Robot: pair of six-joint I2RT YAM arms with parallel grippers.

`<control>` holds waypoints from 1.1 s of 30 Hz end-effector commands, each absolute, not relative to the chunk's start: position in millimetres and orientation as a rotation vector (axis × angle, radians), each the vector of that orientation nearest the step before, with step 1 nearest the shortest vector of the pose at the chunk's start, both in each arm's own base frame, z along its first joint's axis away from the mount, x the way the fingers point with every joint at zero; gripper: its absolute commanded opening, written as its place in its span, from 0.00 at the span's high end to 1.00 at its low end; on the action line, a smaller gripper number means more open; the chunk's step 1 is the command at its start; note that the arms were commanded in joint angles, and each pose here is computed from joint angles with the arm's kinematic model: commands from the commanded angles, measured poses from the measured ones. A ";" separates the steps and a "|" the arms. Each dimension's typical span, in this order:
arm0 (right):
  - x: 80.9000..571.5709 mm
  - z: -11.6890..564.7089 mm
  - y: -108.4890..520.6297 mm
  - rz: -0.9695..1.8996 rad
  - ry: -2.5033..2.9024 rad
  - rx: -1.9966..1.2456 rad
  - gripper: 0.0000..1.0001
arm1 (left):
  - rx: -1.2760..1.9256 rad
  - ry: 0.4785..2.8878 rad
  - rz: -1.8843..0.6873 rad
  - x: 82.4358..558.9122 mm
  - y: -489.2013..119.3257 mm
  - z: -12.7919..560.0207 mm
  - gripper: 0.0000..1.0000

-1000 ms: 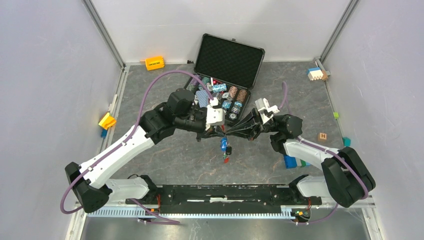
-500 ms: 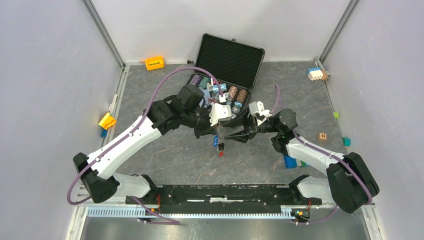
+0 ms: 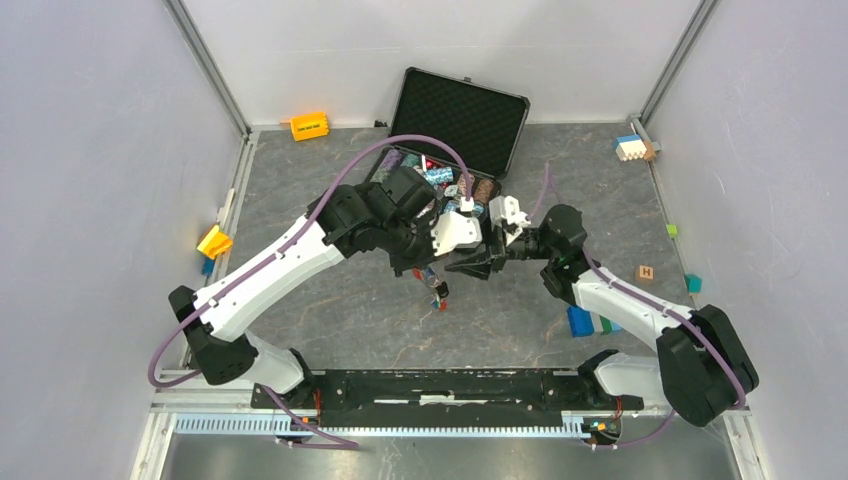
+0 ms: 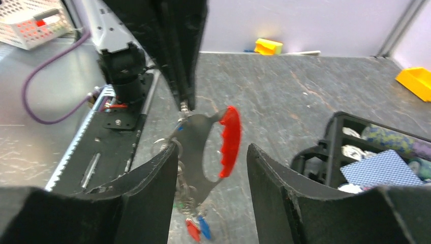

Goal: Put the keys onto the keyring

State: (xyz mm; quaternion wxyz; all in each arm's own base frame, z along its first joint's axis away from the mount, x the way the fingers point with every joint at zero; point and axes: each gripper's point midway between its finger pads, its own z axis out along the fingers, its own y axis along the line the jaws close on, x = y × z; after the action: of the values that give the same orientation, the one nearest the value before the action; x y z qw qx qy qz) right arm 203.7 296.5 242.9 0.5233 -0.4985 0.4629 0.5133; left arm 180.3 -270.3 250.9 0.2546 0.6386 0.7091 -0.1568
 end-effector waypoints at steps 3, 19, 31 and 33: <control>246.9 248.2 287.4 0.896 1.179 -1.269 0.41 | 1.777 1.854 -0.419 178.3 -273.0 266.6 0.98; 256.1 238.7 259.4 0.720 1.333 -1.207 0.02 | 1.884 1.771 -0.486 159.5 -272.5 275.0 0.98; 198.4 270.2 286.1 1.150 1.117 -1.277 0.12 | 1.820 1.643 -0.586 152.2 -284.6 288.8 0.98; 185.3 276.8 285.7 1.219 1.073 -1.285 0.15 | 1.817 1.659 -0.574 154.5 -284.8 286.7 0.98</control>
State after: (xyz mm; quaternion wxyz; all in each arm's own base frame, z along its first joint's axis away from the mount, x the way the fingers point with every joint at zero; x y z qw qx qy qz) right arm 218.1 281.7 256.1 0.5342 -0.5224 0.5058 0.4312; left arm 152.3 -271.3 269.4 0.2586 0.6798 0.6569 -0.1988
